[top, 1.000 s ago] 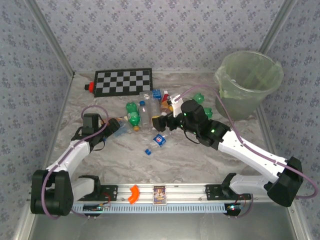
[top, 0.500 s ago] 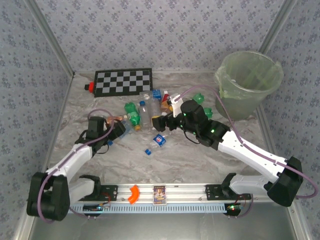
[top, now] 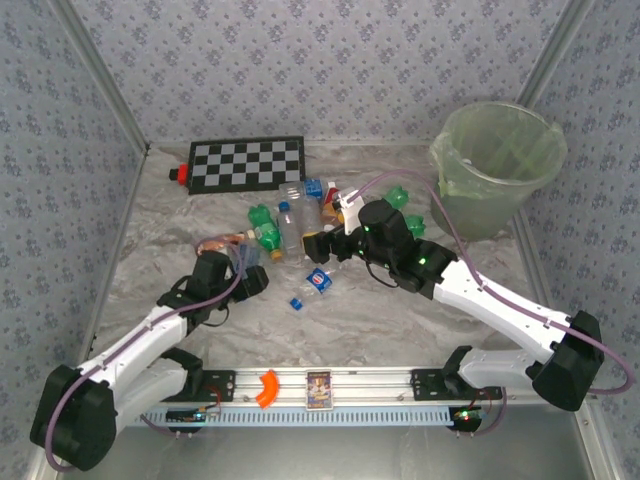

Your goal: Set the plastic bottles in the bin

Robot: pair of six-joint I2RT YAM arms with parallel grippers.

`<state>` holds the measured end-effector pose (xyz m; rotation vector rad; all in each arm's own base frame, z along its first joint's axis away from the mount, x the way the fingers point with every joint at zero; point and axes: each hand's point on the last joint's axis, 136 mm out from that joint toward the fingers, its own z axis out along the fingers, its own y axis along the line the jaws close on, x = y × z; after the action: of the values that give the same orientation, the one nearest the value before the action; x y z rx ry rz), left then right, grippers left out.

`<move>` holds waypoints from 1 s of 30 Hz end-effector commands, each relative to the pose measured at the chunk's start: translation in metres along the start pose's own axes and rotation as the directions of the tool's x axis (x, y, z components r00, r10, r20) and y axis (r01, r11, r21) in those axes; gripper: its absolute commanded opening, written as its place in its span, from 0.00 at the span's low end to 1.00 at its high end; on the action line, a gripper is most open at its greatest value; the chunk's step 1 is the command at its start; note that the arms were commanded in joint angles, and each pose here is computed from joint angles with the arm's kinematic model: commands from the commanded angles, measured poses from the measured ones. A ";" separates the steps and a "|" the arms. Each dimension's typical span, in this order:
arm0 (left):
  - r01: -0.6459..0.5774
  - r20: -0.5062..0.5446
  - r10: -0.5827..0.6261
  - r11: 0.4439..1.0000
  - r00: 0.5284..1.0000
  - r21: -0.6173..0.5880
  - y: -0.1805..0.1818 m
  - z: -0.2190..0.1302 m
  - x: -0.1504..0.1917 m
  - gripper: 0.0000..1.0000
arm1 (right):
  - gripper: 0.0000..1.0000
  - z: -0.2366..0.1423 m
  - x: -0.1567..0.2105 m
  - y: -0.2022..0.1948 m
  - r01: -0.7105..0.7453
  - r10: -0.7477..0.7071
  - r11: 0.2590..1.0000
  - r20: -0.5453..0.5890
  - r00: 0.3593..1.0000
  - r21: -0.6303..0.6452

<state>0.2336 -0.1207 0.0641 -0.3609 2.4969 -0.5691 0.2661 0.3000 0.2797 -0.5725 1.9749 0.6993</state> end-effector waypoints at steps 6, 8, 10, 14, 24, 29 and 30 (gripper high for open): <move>-0.126 -0.047 0.119 0.978 0.992 -0.166 0.020 0.007 0.009 0.80 | 1.00 -0.004 -0.011 0.005 -0.017 0.018 1.000 0.029 0.999 -0.004; -0.152 -0.055 0.144 0.969 0.988 -0.195 0.019 0.010 0.009 0.75 | 1.00 -0.004 -0.011 0.005 -0.018 0.018 1.000 0.025 1.000 -0.004; -0.170 -0.066 0.159 0.962 0.985 -0.216 0.018 0.012 0.010 0.74 | 1.00 -0.004 -0.010 0.005 -0.018 0.018 1.000 0.025 1.000 -0.003; -0.191 -0.069 0.180 0.955 0.981 -0.226 0.015 0.014 0.008 0.67 | 0.99 -0.006 -0.008 0.004 -0.017 0.017 1.000 0.026 1.000 0.001; -0.188 -0.071 0.176 0.951 0.982 -0.246 0.020 0.013 0.010 0.41 | 1.00 -0.006 -0.007 0.003 -0.016 0.016 1.000 0.033 0.999 0.006; -0.186 -0.078 0.172 0.951 0.982 -0.245 0.021 0.011 0.013 0.28 | 1.00 -0.007 -0.008 0.002 -0.017 0.017 1.000 0.038 0.999 0.007; -0.184 -0.076 0.171 0.952 0.982 -0.243 0.020 0.009 0.013 0.25 | 1.00 -0.007 -0.007 0.003 -0.018 0.018 1.000 0.037 0.999 0.004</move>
<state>0.2269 -0.1110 0.0353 -0.2153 2.6282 -0.2075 0.2663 0.2996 0.2797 -0.5598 1.9769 0.6930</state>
